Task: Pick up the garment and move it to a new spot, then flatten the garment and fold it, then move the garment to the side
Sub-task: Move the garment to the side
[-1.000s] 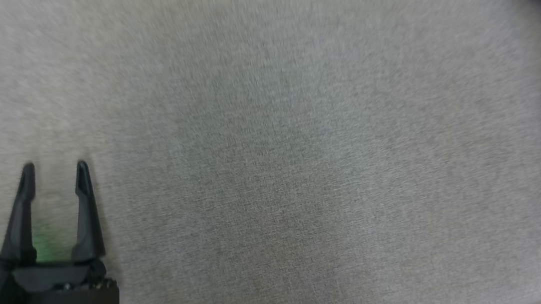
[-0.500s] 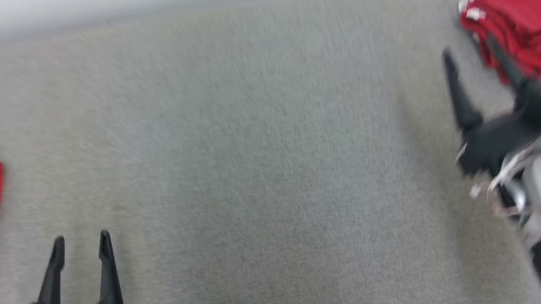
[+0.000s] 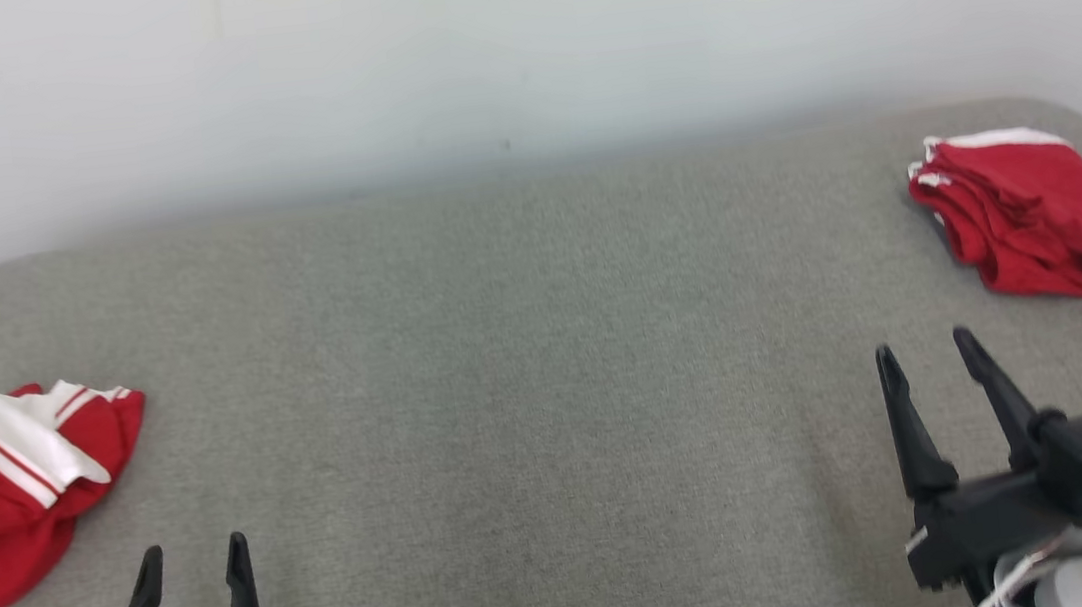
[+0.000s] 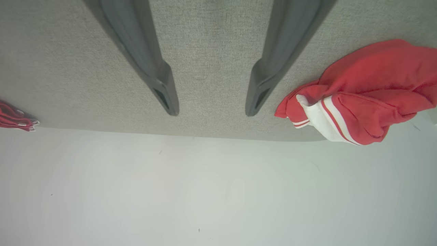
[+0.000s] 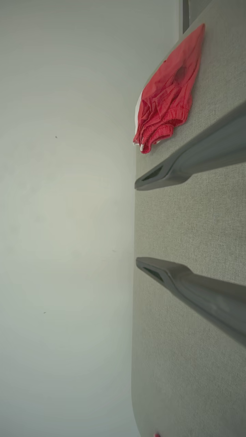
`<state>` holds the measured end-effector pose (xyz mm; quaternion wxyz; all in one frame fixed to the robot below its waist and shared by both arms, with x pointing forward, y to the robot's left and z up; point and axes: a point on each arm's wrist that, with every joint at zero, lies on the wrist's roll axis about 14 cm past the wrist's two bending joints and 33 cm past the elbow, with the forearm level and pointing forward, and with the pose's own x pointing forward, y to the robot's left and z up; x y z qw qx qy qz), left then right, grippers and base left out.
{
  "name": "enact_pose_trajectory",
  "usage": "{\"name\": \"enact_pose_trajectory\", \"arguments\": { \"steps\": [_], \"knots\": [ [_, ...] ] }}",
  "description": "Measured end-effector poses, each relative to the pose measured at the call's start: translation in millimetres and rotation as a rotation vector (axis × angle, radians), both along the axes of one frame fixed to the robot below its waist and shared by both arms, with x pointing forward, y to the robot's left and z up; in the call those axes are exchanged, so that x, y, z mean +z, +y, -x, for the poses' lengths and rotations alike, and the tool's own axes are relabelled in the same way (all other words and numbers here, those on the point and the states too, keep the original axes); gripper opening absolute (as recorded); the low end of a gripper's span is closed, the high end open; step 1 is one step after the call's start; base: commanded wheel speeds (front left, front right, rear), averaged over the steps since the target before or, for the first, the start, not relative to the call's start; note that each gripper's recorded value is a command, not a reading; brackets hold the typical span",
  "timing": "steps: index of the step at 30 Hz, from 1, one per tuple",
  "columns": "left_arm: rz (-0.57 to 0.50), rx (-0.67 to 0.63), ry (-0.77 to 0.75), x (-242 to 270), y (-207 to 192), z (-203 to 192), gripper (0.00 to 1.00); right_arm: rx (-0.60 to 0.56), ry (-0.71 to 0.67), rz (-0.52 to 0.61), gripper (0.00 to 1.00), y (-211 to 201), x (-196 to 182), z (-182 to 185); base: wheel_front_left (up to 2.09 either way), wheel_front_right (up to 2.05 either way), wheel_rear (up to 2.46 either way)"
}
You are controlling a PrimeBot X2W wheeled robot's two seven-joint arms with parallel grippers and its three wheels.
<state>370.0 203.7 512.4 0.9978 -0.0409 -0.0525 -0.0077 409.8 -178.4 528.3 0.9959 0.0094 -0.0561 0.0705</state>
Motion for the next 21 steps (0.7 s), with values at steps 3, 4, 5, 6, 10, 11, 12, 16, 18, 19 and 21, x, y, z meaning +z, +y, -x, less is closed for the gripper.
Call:
{"name": "enact_pose_trajectory", "arguments": {
  "steps": [3, 4, 5, 6, 10, 11, 12, 16, 18, 19, 21],
  "knots": [
    [0.0, 0.004, -0.012, 4.3, 1.3, 6.9, 1.0, 0.005, 0.001, -0.019, 1.0, 5.3, 0.1, 14.8, 0.0, 0.0, 0.0],
    [0.0, 0.006, -0.013, 4.7, 1.8, 8.7, 1.0, 0.004, 0.0, -0.028, 1.0, 6.9, -0.1, 18.8, 0.0, 0.0, 0.0],
    [0.0, 0.008, -0.013, 4.8, 2.7, 10.6, 1.0, 0.002, 0.001, -0.04, 1.0, 7.8, -0.8, 22.3, 0.0, 0.0, 0.0],
    [-0.001, 0.012, -0.013, 4.7, 4.4, 12.3, 1.0, -0.001, 0.003, -0.051, 1.0, 8.5, -2.1, 25.6, 0.0, 0.0, 0.0],
    [-0.003, 0.031, -0.011, 4.2, 11.6, 18.6, 1.0, -0.005, 0.021, -0.076, 1.0, 12.4, -9.1, 38.5, 0.0, 0.0, 0.0],
    [-0.004, 0.034, -0.012, 4.5, 12.7, 19.7, 1.0, -0.005, 0.026, -0.079, 1.0, 13.0, -10.7, 40.7, 0.0, 0.0, 0.0],
    [-0.004, 0.037, -0.011, 4.2, 14.0, 20.7, 1.0, -0.005, 0.027, -0.08, 1.0, 13.3, -11.1, 42.1, 0.0, 0.0, 0.0],
    [-0.005, 0.033, -0.003, 1.8, 13.2, 22.3, 1.0, -0.01, 0.032, -0.078, 1.0, 12.7, -11.3, 44.2, 0.0, 0.0, 0.0],
    [-0.005, 0.03, -0.003, 1.7, 12.0, 22.7, 1.0, -0.01, 0.032, -0.082, 1.0, 13.4, -10.7, 44.9, 0.0, 0.0, 0.0],
    [-0.005, 0.029, -0.003, 1.7, 11.8, 22.9, 1.0, -0.01, 0.033, -0.083, 1.0, 13.5, -10.7, 45.4, 0.0, 0.0, 0.0],
    [-0.004, 0.028, -0.003, 1.6, 11.6, 23.2, 1.0, -0.012, 0.036, -0.085, 1.0, 13.4, -11.5, 46.3, 0.0, 0.0, 0.0]
  ]
}}
